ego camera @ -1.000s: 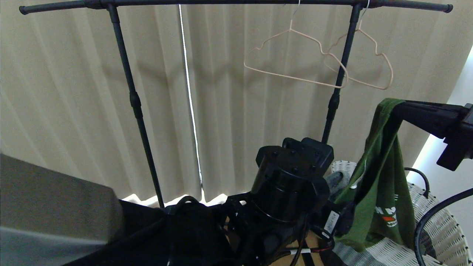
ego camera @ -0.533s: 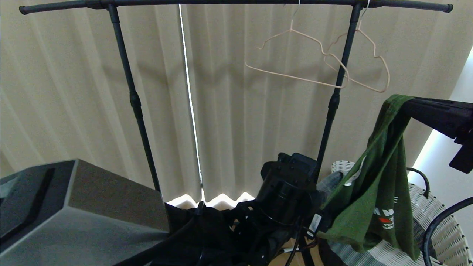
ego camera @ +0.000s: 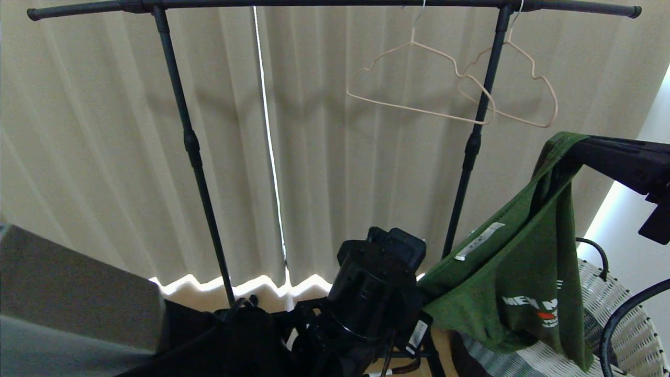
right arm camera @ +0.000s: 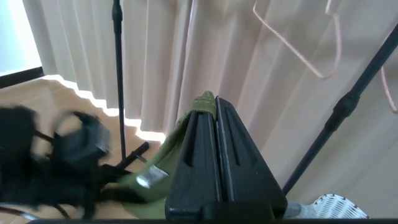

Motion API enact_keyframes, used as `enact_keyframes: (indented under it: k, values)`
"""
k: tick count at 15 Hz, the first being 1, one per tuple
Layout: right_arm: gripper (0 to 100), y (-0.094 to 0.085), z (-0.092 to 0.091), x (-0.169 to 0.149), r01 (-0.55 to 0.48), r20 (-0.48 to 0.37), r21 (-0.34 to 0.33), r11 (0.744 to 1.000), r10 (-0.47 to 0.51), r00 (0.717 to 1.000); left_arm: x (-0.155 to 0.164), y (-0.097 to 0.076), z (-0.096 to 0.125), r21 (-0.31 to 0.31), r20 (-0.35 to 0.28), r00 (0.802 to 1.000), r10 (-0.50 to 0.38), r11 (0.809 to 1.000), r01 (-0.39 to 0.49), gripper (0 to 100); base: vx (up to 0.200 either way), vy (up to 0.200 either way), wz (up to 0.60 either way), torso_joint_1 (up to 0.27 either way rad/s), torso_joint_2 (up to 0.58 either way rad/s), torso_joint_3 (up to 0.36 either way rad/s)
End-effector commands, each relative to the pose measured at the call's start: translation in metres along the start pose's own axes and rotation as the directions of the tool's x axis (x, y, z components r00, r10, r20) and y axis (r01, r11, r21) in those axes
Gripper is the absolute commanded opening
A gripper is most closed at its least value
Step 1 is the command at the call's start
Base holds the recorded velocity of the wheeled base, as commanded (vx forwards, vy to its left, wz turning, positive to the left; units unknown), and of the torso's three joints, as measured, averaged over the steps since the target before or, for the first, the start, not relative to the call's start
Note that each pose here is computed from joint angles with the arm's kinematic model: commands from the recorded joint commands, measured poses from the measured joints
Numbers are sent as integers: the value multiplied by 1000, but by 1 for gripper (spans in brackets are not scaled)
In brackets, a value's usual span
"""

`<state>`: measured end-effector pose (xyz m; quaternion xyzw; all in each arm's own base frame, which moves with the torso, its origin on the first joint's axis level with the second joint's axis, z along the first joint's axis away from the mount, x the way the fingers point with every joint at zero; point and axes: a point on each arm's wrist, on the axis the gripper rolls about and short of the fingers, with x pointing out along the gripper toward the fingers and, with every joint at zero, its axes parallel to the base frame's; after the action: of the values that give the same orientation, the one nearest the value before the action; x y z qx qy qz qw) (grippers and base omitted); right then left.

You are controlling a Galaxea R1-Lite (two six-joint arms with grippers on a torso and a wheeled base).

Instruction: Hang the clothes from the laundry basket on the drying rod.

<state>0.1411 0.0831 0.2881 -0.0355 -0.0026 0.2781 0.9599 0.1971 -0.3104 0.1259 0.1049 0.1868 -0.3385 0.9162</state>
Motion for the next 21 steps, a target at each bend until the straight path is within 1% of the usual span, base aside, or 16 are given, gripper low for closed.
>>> enact_keyframes:
  k: [1, 3, 4, 5, 6, 7, 8, 9, 10, 12, 15, 16, 17, 19, 20, 21]
  values:
    - [0, 0, -7, 8, -2, -36, 1, 1000, 2, 999, -59, 18, 21, 28, 93, 996, 9, 1000, -11, 0, 0, 0, 0, 0, 0, 0]
    - [0, 0, -8, 10, -4, -43, 1, 1000, 4, 999, -95, 41, 22, 86, 129, 991, 43, 995, -54, 0, 0, 0, 0, 0, 0, 0]
    - [0, 0, -10, 12, -5, -53, 2, 1000, 5, 999, -106, 51, 26, 100, 149, 987, 64, 992, -80, 0, 0, 0, 0, 0, 0, 0]
    - [0, 0, -11, 15, -5, -60, 2, 1000, 5, 998, -120, 66, 32, 108, 163, 981, 104, 987, -122, 0, 0, 0, 0, 0, 0, 0]
    - [0, 0, -10, 16, -5, -57, 2, 1000, 5, 998, -129, 76, 38, 106, 177, 975, 134, 982, -154, 0, 0, 0, 0, 0, 0, 0]
    - [0, 0, -6, 16, -4, -43, 1, 1000, 4, 999, -140, 87, 48, 95, 201, 964, 173, 976, -195, 0, 0, 0, 0, 0, 0, 0]
    - [0, 0, -6, 16, -4, -42, 1, 1000, 4, 999, -140, 88, 48, 94, 202, 964, 176, 976, -198, 0, 0, 0, 0, 0, 0, 0]
    - [0, -1, 3, 16, -2, -11, 0, 1000, 2, 1000, -155, 103, 65, 99, 242, 943, 230, 961, -260, 0, 0, 0, 0, 0, 0, 0]
    - [0, -1, 6, 17, -3, -2, 0, 1000, 3, 1000, -161, 110, 76, 105, 262, 931, 253, 952, -288, 0, 0, 0, 0, 0, 0, 0]
    - [0, -1, 7, 22, -2, 9, 1, 1000, 2, 1000, -167, 112, 91, 98, 285, 923, 259, 950, -297, 0, 0, 0, 0, 0, 0, 0]
    - [0, -1, 6, 31, -1, 19, -1, 1000, 1, 1000, -176, 114, 114, 106, 283, 925, 253, 951, -292, 0, 0, 0, 0, 0, 0, 0]
    - [0, -1, 1, 34, -3, 0, 1, 1000, 3, 1000, -178, 113, 121, 114, 289, 931, 223, 958, -265, 0, 0, 0, 0, 0, 0, 0]
    - [0, -1, -2, 35, -3, -10, 3, 1000, 3, 1000, -179, 113, 123, 132, 277, 944, 182, 966, -225, 0, 0, 0, 0, 0, 0, 0]
    - [0, -1, -1, 35, -3, -8, 8, 1000, 3, 1000, -184, 112, 121, 189, 209, 972, 110, 970, -151, 0, 0, 0, 0, 0, 0, 0]
    - [0, -1, -1, 34, -3, -7, 8, 1000, 3, 1000, -188, 114, 123, 200, 195, 977, 86, 972, -126, 0, 0, 0, 0, 0, 0, 0]
    - [0, -1, 0, 33, -3, -2, 7, 1000, 3, 1000, -191, 115, 127, 211, 202, 978, 59, 972, -102, 0, 0, 0, 0, 0, 0, 0]
